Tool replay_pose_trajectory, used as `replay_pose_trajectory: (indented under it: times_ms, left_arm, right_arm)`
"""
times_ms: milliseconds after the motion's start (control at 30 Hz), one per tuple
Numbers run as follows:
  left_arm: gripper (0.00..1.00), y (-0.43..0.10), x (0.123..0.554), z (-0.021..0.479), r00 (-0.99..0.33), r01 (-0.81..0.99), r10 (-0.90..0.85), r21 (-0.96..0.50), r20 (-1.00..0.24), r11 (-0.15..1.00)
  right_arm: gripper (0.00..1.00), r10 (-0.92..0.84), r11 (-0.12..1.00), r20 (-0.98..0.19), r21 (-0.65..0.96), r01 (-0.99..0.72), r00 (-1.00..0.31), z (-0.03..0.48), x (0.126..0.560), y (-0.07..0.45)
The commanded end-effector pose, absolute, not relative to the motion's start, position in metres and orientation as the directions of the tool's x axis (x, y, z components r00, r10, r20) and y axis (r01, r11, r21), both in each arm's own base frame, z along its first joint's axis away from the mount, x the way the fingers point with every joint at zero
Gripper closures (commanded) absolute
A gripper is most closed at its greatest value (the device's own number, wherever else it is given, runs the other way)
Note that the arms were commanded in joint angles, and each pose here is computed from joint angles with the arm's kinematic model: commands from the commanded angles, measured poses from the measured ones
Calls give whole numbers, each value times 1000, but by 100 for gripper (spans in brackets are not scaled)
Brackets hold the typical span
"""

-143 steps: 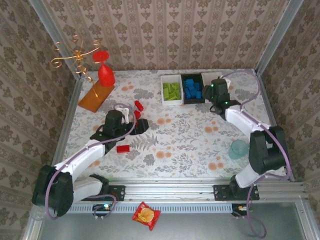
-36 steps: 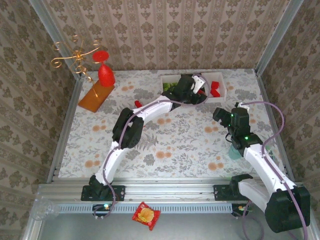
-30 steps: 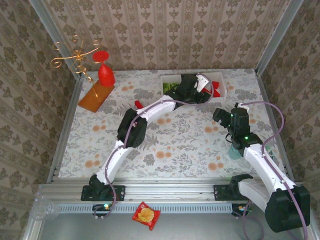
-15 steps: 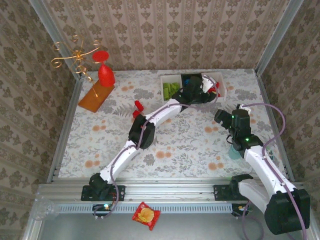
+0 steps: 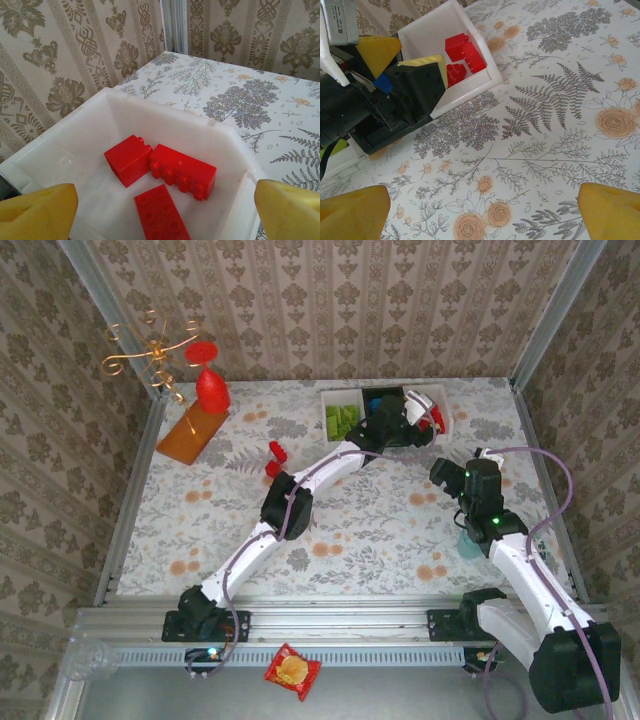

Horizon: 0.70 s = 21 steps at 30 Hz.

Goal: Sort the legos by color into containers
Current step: Place the lego in the container, then pick up the lego from the center of the table.

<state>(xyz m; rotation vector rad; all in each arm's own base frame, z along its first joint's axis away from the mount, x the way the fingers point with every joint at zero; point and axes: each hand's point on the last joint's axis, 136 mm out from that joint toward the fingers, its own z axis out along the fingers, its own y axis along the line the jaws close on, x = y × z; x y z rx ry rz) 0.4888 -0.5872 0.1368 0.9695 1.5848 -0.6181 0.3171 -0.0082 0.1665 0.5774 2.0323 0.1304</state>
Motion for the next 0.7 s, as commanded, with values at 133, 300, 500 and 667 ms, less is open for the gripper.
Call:
replay_pose_trajectory:
  times_ms: [133,300,500,667]
  left_arm:
    - [8,-552,470,215,-42,812,235,104,-971,574]
    - [8,-485,452,207,-137,754,287,88,-948,651]
    - [10,-362,438,195,-383,603,204,-77,-901,794]
    - [11,-261,420,185,-548,417,47,-224,-835,881]
  right_arm:
    - [3,447,879,-815,323,351,-368,181,309,-14]
    - [4,427,901,-823,353,252,-374,194,312,9]
    - [5,269,960,-865,277,44,-423,196,324,82]
    - [5,102,961,-865,213,-177,-491,171,330,178]
